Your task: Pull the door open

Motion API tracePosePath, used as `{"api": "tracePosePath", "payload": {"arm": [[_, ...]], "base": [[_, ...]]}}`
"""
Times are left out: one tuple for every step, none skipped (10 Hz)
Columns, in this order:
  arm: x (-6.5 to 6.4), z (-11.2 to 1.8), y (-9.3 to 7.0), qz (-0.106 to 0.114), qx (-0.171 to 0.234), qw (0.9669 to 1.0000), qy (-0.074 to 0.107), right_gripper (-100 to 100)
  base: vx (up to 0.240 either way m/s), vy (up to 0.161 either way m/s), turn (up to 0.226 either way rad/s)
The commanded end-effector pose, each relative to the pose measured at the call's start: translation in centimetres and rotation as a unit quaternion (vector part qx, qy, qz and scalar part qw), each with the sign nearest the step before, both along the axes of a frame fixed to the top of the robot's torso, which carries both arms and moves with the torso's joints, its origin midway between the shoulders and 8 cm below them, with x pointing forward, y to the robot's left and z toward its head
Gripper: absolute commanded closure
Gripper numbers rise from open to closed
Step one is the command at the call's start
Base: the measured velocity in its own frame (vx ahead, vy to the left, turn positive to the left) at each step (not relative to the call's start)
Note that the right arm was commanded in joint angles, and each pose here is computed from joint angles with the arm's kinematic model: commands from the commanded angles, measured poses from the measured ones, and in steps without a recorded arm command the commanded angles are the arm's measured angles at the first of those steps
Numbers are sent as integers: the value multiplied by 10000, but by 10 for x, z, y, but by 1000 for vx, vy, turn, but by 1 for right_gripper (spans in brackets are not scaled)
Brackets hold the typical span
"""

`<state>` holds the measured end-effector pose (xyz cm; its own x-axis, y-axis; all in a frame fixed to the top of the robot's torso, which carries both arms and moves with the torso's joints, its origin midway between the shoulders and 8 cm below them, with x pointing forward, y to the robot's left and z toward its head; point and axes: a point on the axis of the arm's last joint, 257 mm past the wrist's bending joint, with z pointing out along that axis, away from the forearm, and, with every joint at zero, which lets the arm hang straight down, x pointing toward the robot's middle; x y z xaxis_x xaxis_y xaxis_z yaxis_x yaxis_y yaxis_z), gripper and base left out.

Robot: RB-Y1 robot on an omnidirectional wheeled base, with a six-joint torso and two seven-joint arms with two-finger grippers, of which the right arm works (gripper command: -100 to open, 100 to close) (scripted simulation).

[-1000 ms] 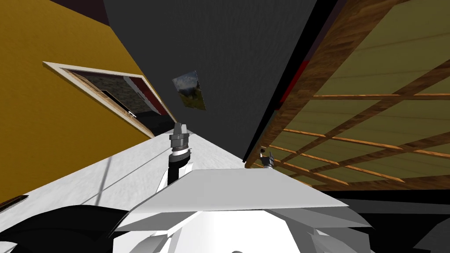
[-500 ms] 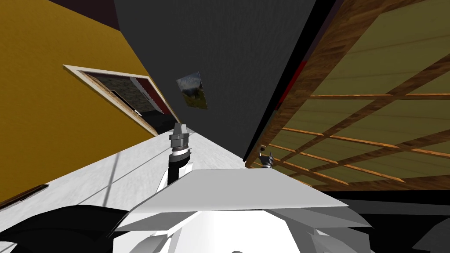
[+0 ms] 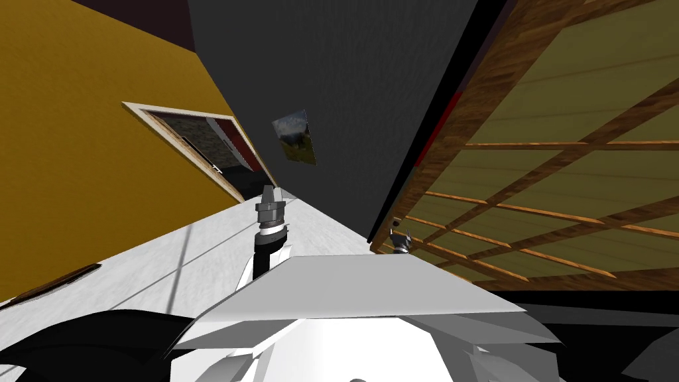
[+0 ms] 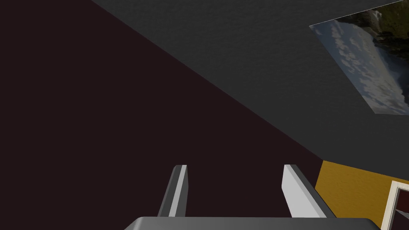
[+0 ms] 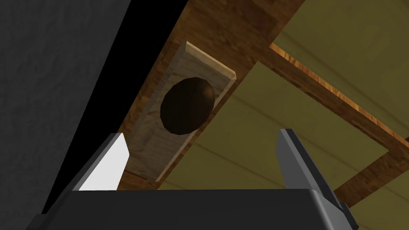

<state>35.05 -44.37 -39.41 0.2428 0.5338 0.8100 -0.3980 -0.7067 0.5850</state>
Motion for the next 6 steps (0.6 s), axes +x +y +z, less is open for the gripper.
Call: {"api": "tracePosePath", "payload": {"arm": [[1, -1, 1, -17, 223, 9997, -102, -100], [3, -1, 2, -50, 459, 9987, -211, -100], [3, -1, 2, -49, 488, 9985, -226, -100], [5, -2, 3, -80, 741, 9966, -346, -100], [7, -2, 4, -112, 931, 9946, -434, -100], [7, -2, 4, -109, 1005, 9937, -474, -100]], "base": [[-56, -1, 31], [-64, 0, 55], [-49, 1, 33], [-53, -1, 61], [-86, -9, 96], [-64, -2, 28]]}}
